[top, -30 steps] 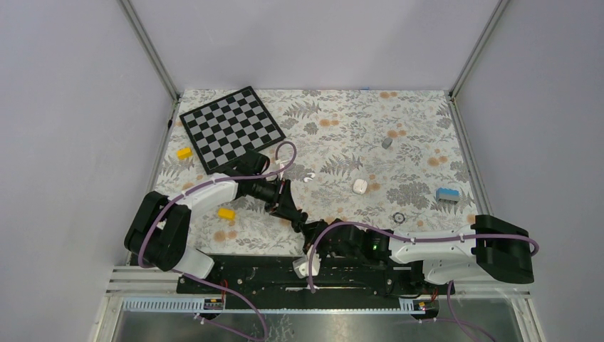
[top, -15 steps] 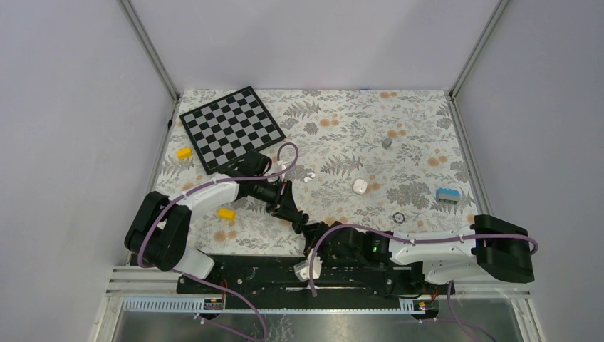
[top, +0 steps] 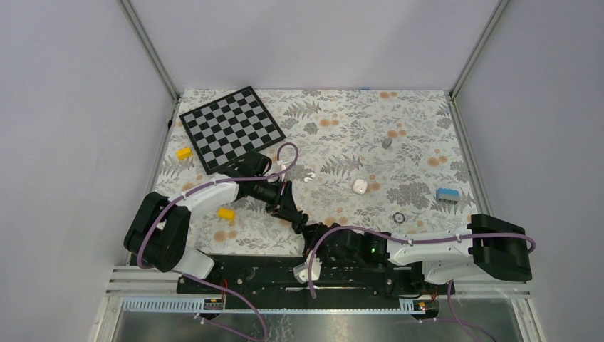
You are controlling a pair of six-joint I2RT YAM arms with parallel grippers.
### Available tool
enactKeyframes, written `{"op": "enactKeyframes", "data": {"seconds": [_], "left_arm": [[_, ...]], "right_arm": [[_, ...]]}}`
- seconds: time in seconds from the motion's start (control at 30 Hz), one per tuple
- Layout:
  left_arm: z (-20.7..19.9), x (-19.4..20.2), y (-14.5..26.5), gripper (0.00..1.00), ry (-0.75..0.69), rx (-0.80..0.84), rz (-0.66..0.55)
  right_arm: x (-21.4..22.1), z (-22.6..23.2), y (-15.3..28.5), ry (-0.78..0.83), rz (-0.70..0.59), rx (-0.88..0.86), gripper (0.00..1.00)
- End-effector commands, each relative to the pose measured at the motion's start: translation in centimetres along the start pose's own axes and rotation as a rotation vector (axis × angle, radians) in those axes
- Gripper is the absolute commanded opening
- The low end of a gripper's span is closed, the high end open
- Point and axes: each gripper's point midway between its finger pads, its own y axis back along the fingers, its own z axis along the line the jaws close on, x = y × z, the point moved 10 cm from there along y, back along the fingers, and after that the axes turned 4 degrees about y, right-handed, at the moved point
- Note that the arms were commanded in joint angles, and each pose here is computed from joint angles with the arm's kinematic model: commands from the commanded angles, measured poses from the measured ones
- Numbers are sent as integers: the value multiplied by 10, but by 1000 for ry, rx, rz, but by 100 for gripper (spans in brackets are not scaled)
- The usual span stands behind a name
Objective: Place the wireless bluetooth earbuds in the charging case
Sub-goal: Place the earbud in the charging case.
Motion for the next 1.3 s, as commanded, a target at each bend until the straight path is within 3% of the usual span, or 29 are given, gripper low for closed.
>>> {"op": "enactKeyframes", "data": {"seconds": [0.0, 0.67, 1.27], "left_arm": [[-22, 9, 6, 8, -47, 116, 50], [-20, 4, 4, 8, -42, 89, 54], [-18, -3, 2, 7, -35, 71, 58]], "right_arm": [[0, 0, -2, 26, 22, -33, 8], [-3, -4, 9, -48, 11, 36, 32], [-6, -8, 29, -209, -27, 118, 41]]}}
